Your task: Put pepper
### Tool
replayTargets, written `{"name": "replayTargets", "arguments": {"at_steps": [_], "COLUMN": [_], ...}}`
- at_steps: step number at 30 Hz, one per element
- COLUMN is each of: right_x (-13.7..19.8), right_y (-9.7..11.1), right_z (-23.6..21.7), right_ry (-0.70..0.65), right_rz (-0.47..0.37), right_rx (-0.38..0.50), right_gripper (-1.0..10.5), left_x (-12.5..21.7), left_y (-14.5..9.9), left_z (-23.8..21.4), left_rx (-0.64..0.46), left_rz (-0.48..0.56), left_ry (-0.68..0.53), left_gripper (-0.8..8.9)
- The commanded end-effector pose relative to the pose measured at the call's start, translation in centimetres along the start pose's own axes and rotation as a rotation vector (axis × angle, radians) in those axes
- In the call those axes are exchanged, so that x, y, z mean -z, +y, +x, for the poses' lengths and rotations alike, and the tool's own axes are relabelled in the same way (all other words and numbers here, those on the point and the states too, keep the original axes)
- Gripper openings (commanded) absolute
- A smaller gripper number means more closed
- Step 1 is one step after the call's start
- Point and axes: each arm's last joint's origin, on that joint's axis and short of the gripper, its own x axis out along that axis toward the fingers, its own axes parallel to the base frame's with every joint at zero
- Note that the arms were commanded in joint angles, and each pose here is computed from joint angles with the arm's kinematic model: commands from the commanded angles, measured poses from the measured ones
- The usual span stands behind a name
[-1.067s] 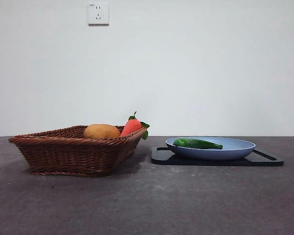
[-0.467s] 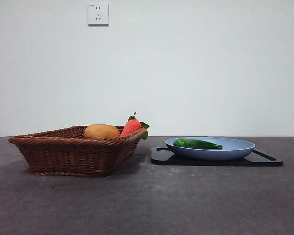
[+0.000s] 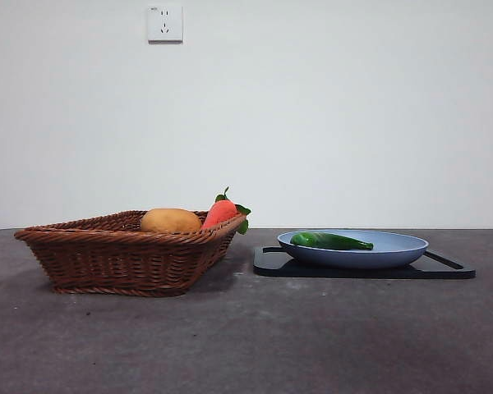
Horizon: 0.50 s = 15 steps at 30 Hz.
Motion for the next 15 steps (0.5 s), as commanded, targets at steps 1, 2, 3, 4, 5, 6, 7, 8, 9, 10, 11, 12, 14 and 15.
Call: {"name": "replayTargets", "arguments": {"at_steps": [1, 2, 3, 4, 5, 6, 7, 8, 9, 10, 11, 12, 14, 15], "right_x": [2.7, 3.5, 4.3, 5.0, 5.6, 6.2, 6.8, 7.1, 7.6, 8.0, 8.3, 8.6, 9.1, 9.3], "right_y": [-0.2, -0.3, -0.3, -0.4, -0.4, -0.5, -0.5, -0.5, -0.5, -0.5, -0.5, -0.5, -0.5, -0.5], "right_z": [0.2, 0.2, 0.3, 0.3, 0.3, 0.3, 0.4, 0.4, 0.4, 0.4, 0.5, 0.5, 0.5, 0.6], "right_ry": [-0.008, -0.008, -0.011, -0.01, -0.008, -0.004, 0.0, 0.003, 0.007, 0.011, 0.015, 0.019, 0.026, 0.031], "right_rz": [0.052, 0.056, 0.062, 0.065, 0.067, 0.075, 0.081, 0.084, 0.085, 0.085, 0.086, 0.087, 0.095, 0.097], "right_rx": [0.055, 0.07, 0.085, 0.103, 0.113, 0.125, 0.126, 0.127, 0.127, 0.127, 0.127, 0.127, 0.127, 0.127], "right_gripper": [0.1, 0.1, 0.1, 0.1, 0.1, 0.1, 0.1, 0.1, 0.1, 0.1, 0.1, 0.1, 0.1, 0.1], "left_x": [0.2, 0.2, 0.2, 0.2, 0.2, 0.2, 0.2, 0.2, 0.2, 0.2, 0.2, 0.2, 0.2, 0.2], "left_y": [0.0, 0.0, 0.0, 0.0, 0.0, 0.0, 0.0, 0.0, 0.0, 0.0, 0.0, 0.0, 0.0, 0.0], "left_z": [0.1, 0.1, 0.1, 0.1, 0.1, 0.1, 0.1, 0.1, 0.1, 0.1, 0.1, 0.1, 0.1, 0.1], "left_rx": [-0.002, -0.002, -0.002, -0.002, -0.002, -0.002, -0.002, -0.002, -0.002, -0.002, -0.002, -0.002, -0.002, -0.002], "left_rz": [-0.004, -0.004, -0.004, -0.004, -0.004, -0.004, -0.004, -0.004, -0.004, -0.004, -0.004, -0.004, -0.004, -0.004], "left_ry": [-0.005, -0.005, -0.005, -0.005, -0.005, -0.005, -0.005, -0.005, -0.005, -0.005, -0.005, -0.005, -0.005, -0.005], "left_gripper": [0.08, 0.08, 0.08, 0.08, 0.08, 0.08, 0.08, 0.08, 0.08, 0.08, 0.08, 0.08, 0.08, 0.08]}}
